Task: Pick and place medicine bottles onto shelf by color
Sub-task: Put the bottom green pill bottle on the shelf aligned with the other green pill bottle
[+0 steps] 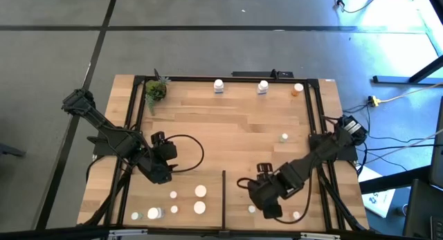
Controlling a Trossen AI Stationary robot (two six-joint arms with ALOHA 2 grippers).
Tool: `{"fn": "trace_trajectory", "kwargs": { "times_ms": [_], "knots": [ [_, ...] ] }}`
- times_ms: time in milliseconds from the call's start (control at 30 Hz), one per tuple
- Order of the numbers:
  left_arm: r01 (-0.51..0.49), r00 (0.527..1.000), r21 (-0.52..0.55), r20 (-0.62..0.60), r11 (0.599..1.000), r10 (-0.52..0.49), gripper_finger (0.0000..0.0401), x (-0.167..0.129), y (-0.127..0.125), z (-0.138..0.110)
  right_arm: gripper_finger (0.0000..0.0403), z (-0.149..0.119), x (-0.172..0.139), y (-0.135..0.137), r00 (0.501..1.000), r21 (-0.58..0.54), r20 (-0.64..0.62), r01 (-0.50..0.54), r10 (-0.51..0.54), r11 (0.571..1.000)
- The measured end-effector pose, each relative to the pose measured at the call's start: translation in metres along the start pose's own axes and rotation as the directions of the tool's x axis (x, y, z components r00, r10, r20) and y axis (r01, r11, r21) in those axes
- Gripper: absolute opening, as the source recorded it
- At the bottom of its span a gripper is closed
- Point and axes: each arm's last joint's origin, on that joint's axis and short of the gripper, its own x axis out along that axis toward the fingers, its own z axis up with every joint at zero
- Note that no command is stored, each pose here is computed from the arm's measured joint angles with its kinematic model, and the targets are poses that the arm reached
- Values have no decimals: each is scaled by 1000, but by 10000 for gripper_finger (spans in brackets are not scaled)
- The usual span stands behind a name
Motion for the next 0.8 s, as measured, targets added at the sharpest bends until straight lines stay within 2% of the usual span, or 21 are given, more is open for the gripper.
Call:
{"fn": "trace_trajectory", "kwargs": {
  "times_ms": [267,500,667,800],
  "knots": [
    [0,1000,-7,1,1000,0,273,0,0,0,209,-5,18,15,996,-52,70,-57,60,997],
    [1,1000,-8,2,1000,-1,273,0,0,0,209,-2,19,9,996,95,68,-62,55,994],
    [0,1000,-7,1,1000,0,273,0,0,0,209,2,20,4,993,64,55,-106,102,992],
    [0,1000,-2,1,1000,0,273,0,0,0,209,4,19,5,991,88,66,-120,115,989]
  ]
}}
